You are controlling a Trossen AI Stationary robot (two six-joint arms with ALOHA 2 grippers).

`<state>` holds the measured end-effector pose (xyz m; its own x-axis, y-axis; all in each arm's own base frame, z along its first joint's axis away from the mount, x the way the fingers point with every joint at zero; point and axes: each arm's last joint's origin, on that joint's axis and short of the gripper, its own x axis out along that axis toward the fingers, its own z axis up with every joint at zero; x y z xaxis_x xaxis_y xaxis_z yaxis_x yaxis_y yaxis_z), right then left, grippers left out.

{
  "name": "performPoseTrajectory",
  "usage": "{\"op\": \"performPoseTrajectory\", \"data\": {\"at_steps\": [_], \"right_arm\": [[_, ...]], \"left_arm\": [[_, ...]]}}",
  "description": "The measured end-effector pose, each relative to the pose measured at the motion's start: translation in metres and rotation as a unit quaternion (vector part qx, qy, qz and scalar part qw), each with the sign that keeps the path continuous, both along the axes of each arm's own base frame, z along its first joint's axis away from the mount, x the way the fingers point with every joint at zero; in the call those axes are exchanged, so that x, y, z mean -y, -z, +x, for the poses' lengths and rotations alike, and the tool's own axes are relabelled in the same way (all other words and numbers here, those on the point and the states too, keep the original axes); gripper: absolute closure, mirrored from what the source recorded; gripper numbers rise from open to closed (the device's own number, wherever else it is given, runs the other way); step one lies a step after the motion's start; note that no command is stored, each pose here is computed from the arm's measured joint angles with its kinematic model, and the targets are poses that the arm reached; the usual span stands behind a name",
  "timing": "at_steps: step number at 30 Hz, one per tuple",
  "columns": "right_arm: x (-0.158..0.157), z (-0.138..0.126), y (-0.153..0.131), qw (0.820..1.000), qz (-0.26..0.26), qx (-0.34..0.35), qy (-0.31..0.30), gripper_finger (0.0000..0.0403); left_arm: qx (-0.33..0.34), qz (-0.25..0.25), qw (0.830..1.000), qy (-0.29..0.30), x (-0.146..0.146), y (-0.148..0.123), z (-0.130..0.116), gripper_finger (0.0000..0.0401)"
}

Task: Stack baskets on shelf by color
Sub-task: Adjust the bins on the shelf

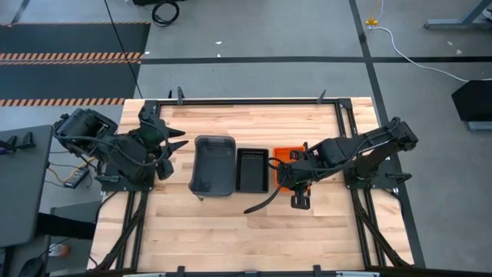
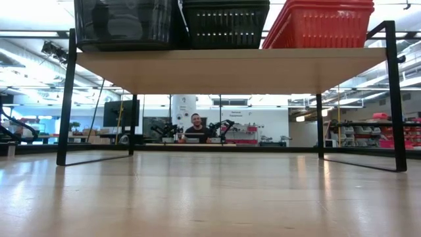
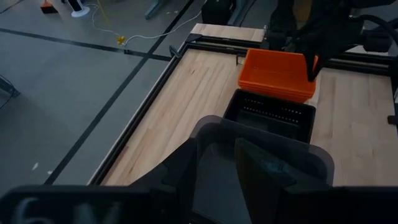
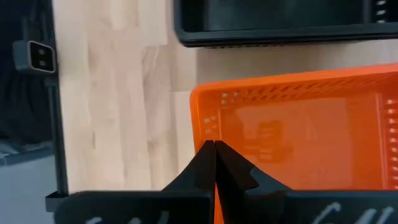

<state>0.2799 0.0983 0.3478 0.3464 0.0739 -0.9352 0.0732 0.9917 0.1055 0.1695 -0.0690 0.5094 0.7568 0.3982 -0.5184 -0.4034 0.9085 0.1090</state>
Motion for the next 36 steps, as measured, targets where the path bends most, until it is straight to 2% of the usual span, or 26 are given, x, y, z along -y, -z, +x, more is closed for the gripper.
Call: {"op": "performPoseTrajectory", "data": {"at_steps": [25, 36], "right_arm": [[-0.0027, 0.0056, -0.0024, 0.999, 0.006, 0.033, -0.01, 0.0396], [0.0005, 0.0022, -0.0007, 0.999, -0.031, 0.02, -0.006, 0.0395]], "left_arm": [[0.001, -0.001, 1.0, -0.001, -0.0001, 0.0, 0.0, 0.0284], [0.001, -0.001, 1.0, -0.001, -0.0001, 0.0, 0.0, 0.0284]]}}
